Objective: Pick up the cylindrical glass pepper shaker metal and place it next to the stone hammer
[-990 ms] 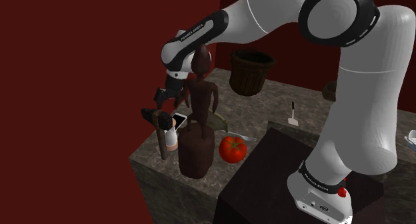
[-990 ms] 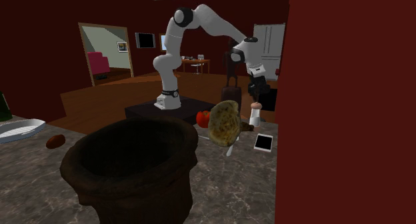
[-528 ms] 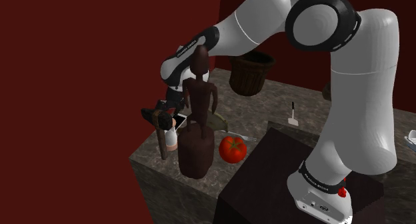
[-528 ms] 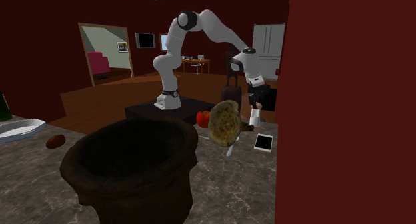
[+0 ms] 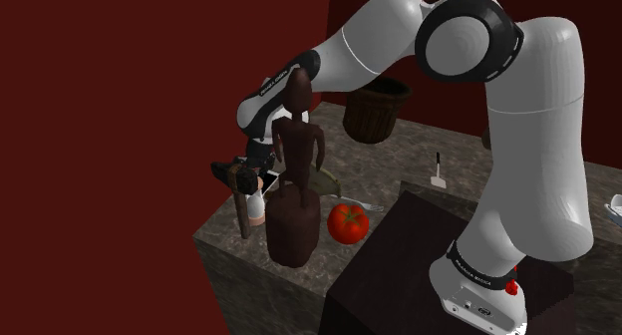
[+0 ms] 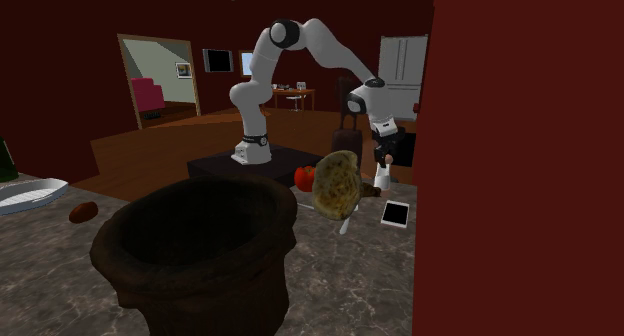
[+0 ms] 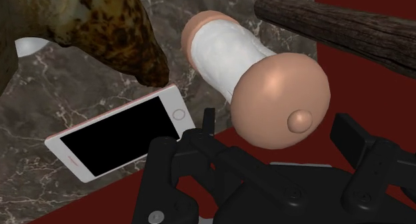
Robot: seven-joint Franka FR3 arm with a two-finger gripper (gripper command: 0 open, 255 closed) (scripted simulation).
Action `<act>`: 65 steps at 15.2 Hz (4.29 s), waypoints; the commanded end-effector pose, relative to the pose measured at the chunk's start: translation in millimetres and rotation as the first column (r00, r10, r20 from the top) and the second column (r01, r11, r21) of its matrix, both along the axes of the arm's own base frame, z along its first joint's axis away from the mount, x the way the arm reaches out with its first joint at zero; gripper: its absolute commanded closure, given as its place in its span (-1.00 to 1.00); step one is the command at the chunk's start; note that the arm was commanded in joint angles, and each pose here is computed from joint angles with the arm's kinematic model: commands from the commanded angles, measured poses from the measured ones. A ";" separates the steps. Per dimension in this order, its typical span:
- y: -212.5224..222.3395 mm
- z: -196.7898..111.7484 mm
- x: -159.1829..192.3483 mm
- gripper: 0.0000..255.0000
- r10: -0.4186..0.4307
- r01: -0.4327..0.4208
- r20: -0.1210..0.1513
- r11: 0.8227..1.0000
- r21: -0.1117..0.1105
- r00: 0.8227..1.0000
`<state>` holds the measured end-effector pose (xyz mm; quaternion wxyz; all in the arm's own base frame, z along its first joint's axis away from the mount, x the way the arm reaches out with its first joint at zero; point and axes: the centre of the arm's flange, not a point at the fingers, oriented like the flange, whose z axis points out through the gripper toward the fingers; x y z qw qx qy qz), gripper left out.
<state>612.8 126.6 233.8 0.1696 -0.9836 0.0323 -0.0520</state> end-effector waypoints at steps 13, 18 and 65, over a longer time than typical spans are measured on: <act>0.2 -0.3 -0.1 1.00 0.000 0.000 0.000 1.000 0.000 1.000; 0.2 26.1 -0.1 1.00 0.000 0.000 0.000 1.000 0.000 1.000; 0.2 274.3 -0.1 1.00 0.000 0.000 0.000 1.000 0.000 1.000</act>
